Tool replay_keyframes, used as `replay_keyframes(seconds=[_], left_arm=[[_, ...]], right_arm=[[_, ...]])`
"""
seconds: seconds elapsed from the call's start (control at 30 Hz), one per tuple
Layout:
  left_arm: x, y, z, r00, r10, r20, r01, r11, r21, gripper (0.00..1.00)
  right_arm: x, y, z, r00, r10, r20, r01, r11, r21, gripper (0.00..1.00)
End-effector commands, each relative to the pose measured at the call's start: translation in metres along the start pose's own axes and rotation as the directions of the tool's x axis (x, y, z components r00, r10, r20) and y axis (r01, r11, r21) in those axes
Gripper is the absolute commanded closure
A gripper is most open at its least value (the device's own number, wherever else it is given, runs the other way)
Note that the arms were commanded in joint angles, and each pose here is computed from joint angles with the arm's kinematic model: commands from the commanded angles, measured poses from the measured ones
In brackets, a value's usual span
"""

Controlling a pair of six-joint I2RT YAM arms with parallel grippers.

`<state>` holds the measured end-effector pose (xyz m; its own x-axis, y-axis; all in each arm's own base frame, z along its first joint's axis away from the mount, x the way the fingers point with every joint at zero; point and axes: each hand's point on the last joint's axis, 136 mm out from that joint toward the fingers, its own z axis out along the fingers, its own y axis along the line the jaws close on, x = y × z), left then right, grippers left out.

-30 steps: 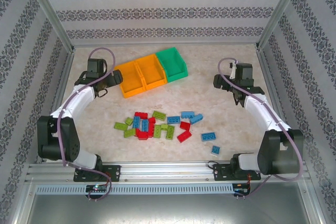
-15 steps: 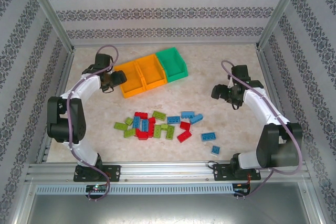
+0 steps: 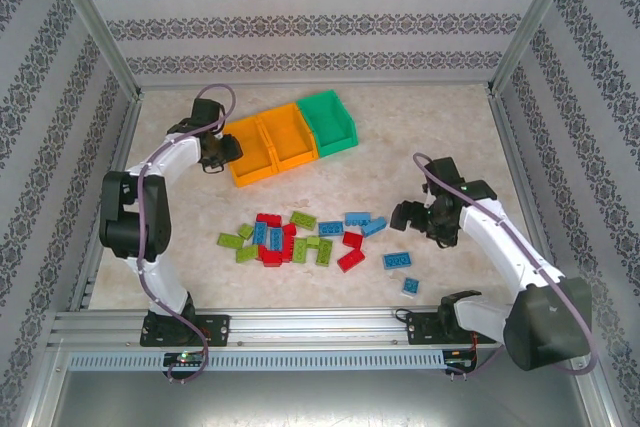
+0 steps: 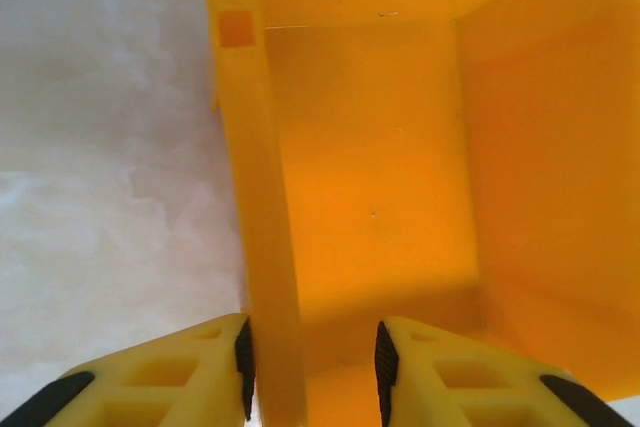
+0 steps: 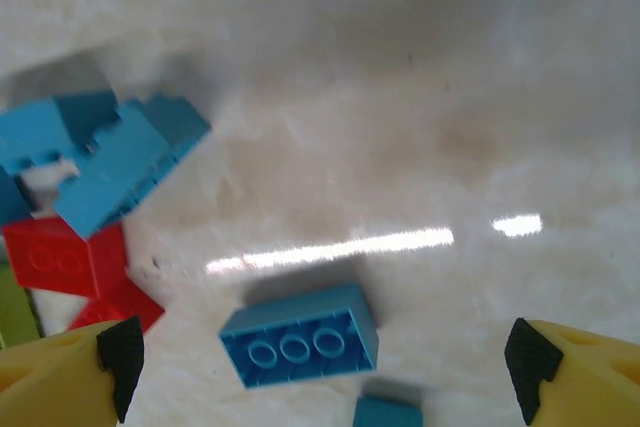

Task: Sort the legos into containers by color

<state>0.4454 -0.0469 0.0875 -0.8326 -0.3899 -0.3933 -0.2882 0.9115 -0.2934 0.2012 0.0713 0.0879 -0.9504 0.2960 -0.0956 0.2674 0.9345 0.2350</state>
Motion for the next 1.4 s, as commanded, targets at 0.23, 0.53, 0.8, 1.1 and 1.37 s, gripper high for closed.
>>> replay_keyframes(seconds=[0.23, 0.53, 0.8, 1.1, 1.37], left_arm=[[-0.002, -0.021, 0.004, 0.993, 0.116, -0.001, -0.116, 0.993, 0.025, 0.74], [0.008, -0.047, 0.005, 0.970, 0.242, 0.008, -0.242, 0.968, 0.064, 0.78], [0.029, -0.082, 0.011, 0.924, 0.382, 0.003, -0.379, 0.918, 0.117, 0.77], [0.043, -0.102, 0.010, 0.882, 0.471, 0.008, -0.467, 0.871, 0.152, 0.76], [0.049, -0.099, 0.009, 0.877, 0.480, 0.004, -0.475, 0.868, 0.148, 0.75]], right_arm=[[0.055, -0.006, 0.007, 0.993, 0.064, -0.096, -0.055, 0.994, 0.090, 0.02], [0.088, -0.021, 0.019, 0.981, 0.173, -0.091, -0.161, 0.979, 0.122, 0.12], [0.098, -0.017, 0.037, 0.984, 0.150, -0.100, -0.138, 0.983, 0.120, 0.19], [0.099, -0.020, 0.047, 0.984, 0.137, -0.112, -0.118, 0.980, 0.157, 0.30], [0.103, -0.018, 0.049, 0.980, 0.125, -0.154, -0.096, 0.979, 0.183, 0.38]])
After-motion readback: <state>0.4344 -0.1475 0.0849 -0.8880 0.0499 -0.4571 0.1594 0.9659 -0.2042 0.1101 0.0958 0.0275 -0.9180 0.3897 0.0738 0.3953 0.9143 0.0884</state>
